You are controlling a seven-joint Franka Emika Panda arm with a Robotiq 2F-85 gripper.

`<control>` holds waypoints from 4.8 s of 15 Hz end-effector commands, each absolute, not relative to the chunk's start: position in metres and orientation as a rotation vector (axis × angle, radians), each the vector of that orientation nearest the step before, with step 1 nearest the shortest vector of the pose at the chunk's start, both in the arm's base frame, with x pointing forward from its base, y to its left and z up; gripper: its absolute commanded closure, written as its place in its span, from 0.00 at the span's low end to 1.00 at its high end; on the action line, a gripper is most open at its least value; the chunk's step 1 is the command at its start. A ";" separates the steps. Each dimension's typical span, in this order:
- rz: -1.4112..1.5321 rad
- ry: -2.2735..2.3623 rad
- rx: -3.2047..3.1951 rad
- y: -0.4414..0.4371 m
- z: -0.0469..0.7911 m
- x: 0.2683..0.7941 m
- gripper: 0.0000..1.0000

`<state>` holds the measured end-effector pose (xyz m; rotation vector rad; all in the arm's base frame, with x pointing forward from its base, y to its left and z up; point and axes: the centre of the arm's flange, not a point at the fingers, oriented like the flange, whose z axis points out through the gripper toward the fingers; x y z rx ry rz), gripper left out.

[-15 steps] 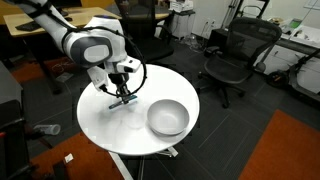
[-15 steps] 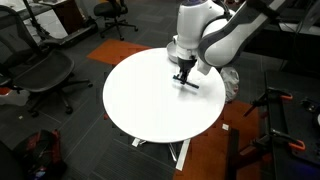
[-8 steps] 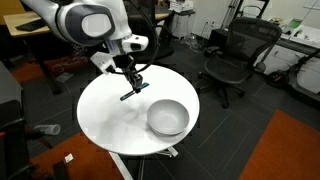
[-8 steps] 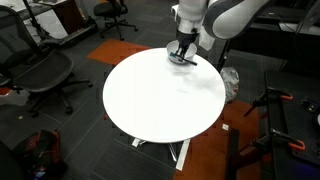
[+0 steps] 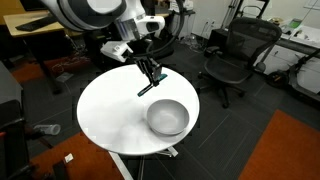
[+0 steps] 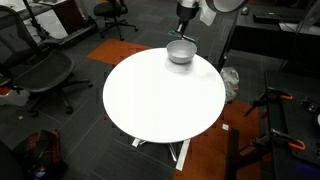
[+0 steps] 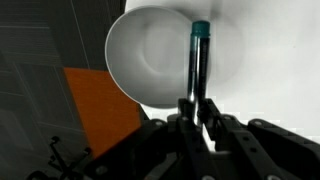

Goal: Put the marker in the white bowl then remove it and put it on the table

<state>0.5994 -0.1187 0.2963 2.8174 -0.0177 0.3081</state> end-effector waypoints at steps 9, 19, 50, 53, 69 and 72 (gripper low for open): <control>0.167 0.000 2.850 -0.195 0.267 0.646 0.95; 0.038 -0.034 2.900 -0.210 0.227 0.664 0.40; -0.114 -0.084 3.046 -0.231 0.170 0.673 0.00; -0.107 -0.106 3.060 -0.234 0.166 0.677 0.00; -0.118 -0.144 3.081 -0.242 0.156 0.681 0.95; -0.098 -0.120 3.070 -0.231 0.172 0.675 0.95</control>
